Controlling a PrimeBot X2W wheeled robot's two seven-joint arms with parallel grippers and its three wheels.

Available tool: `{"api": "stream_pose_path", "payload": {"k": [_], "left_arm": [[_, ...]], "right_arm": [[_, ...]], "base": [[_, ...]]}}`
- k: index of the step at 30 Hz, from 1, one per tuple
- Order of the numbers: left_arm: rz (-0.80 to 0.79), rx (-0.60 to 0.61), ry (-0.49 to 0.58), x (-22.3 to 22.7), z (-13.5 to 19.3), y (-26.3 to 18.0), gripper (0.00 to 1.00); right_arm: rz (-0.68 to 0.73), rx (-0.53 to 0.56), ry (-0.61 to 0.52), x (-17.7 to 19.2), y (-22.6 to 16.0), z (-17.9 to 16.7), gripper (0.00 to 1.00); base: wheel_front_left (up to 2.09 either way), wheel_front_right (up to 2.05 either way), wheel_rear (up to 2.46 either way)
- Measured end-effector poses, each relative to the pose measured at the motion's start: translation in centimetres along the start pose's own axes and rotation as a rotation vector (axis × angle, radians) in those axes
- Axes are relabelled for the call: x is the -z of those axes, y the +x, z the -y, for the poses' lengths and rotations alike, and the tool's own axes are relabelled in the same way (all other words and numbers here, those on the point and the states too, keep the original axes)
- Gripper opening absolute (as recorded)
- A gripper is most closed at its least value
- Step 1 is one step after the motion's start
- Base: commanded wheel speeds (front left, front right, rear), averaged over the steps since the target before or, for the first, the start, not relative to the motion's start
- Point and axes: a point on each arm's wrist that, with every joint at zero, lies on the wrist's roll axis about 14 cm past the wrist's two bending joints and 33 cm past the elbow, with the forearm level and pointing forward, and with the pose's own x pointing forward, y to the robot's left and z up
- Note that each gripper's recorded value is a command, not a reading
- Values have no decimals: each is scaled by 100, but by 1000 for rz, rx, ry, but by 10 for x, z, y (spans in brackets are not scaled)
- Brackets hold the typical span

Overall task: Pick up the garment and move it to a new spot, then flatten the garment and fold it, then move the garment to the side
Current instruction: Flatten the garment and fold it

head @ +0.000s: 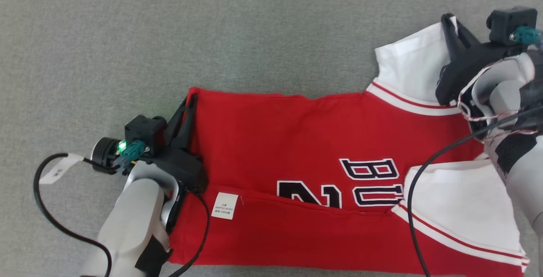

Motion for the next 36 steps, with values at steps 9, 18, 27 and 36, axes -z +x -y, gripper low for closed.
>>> {"api": "stream_pose_path", "payload": {"k": [9, 18, 27, 36], "left_arm": [[16, -6, 5, -9, -2, -9, 0], [63, -11, 13, -28, -4, -28, 0], [86, -12, 12, -36, -1, -56, 6], [85, -3, -10, -33, 9, -83, 0]], "right_arm": [[71, -9, 33, -8, -43, 1, 0], [145, 11, 137, -5, -97, -3, 0], [146, 10, 202, 18, -140, -29, 0], [141, 54, 264, 38, -178, -36, 0]], "base": [[0, 0, 0], [0, 0, 0], [0, 0, 0], [0, 0, 0]]}}
